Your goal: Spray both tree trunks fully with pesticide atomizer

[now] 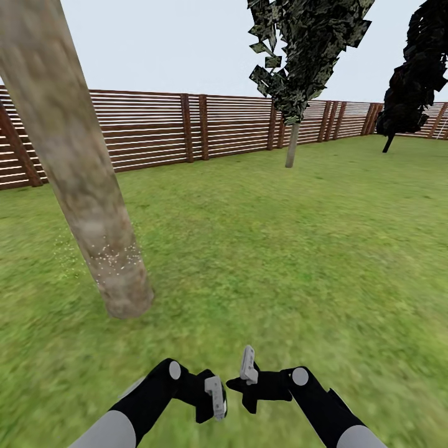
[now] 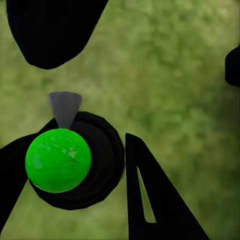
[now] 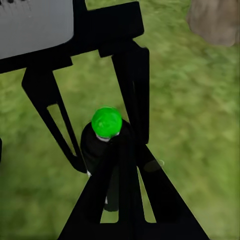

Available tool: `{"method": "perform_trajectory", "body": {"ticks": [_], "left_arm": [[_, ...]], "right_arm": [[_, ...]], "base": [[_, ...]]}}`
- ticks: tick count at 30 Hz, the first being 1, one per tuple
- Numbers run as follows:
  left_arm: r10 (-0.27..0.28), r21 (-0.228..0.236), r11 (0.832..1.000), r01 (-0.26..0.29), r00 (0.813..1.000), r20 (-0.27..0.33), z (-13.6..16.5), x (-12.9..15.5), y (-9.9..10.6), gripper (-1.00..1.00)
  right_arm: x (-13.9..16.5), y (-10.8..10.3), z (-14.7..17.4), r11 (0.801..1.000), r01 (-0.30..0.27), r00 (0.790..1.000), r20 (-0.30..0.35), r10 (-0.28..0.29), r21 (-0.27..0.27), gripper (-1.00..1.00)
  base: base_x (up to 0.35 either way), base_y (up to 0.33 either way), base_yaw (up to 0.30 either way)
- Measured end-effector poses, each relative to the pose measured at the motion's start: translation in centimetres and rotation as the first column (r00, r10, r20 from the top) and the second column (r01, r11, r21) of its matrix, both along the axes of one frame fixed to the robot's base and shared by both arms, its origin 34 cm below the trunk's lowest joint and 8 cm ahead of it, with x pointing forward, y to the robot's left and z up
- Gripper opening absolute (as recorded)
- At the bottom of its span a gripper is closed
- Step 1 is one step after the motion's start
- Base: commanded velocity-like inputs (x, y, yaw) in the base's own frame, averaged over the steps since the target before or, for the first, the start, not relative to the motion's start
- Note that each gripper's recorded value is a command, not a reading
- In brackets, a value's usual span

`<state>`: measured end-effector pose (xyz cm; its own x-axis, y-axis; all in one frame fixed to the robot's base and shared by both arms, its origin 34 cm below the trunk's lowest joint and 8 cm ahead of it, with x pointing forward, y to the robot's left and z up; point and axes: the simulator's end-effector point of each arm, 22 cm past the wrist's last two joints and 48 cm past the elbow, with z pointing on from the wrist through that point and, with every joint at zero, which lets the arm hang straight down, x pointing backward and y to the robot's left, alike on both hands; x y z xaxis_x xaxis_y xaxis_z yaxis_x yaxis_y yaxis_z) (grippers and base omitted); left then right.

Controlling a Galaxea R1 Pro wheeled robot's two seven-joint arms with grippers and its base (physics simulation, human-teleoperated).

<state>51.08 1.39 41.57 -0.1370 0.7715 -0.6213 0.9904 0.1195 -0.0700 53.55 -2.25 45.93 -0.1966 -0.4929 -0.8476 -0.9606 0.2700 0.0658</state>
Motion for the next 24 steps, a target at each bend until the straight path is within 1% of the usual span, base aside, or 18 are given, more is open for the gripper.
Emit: {"method": "perform_trajectory", "body": {"ticks": [4, 18, 24], "left_arm": [[-0.002, -0.006, 1.000, 0.002, 1.000, 0.000, 0.14, -0.05, -0.41, -1.00], [0.007, -0.008, 1.000, -0.006, 1.000, 0.010, 0.40, 0.47, -0.54, -1.00], [0.006, -0.015, 1.000, -0.006, 1.000, 0.011, 0.61, 0.52, -1.02, -1.00]], "right_arm": [[0.03, 0.01, 0.01, 1.000, 0.001, 1.000, 0.001, -0.001, 0.000, -1.00], [0.02, 0.00, -0.02, 1.000, 0.002, 1.000, 0.000, -0.002, 0.000, -1.00], [0.00, -0.04, -0.07, 1.000, 0.002, 1.000, -0.001, -0.002, -0.001, -1.00]], "base": [[0.000, 0.000, 0.000], [0.000, 0.000, 0.000], [0.000, 0.000, 0.000]]}}
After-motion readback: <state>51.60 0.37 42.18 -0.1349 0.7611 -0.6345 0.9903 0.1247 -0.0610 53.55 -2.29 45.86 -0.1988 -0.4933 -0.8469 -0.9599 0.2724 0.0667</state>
